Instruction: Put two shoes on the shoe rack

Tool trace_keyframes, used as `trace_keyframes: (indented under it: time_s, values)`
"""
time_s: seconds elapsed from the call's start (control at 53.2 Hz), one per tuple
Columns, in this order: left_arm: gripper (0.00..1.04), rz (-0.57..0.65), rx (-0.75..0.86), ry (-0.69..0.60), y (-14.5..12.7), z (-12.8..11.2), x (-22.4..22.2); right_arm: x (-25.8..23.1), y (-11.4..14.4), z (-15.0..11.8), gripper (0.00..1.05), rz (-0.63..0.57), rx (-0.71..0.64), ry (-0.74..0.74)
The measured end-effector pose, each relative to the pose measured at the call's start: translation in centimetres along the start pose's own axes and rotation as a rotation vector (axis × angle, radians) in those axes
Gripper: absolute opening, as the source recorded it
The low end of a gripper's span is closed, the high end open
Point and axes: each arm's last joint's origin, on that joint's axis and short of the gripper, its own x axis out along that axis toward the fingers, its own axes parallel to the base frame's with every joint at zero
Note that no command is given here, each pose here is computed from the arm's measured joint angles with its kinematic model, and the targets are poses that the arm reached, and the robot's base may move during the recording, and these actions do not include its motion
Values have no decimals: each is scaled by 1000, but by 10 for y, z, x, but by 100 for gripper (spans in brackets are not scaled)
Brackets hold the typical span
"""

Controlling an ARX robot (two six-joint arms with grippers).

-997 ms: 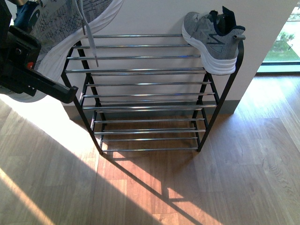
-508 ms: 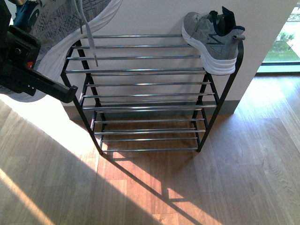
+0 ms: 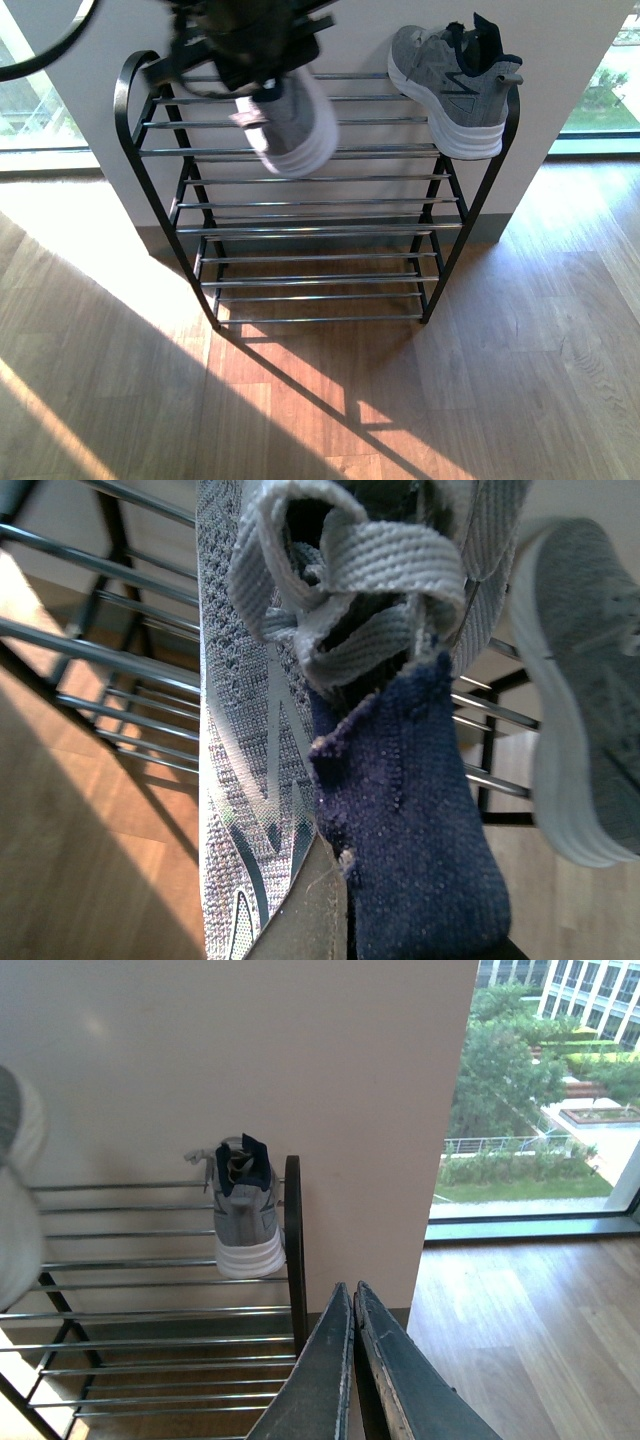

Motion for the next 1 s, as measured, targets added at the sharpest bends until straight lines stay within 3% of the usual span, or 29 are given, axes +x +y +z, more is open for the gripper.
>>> trace_keyframes:
  time_s: [0.151,0.376,0.489,0.828,0.997]
  values:
    - [3,-62,-24,106,-50,0,45,-8,0,-6,1,0,0,-9]
    - [3,-48,-29,194,-79,-5,95,-15,0,-6,1,0,-1,-22]
    - [3,-41,-24,243,-83,-8,118,-20,0,-5,1,0,-1,-26]
    - [3,-52,44,259,-87,-8,125,-29,0,-4,1,0,-1,-31]
    - [23,-56,85,219,-91,-2,121,-31,0,-4,1,0,-1,-29]
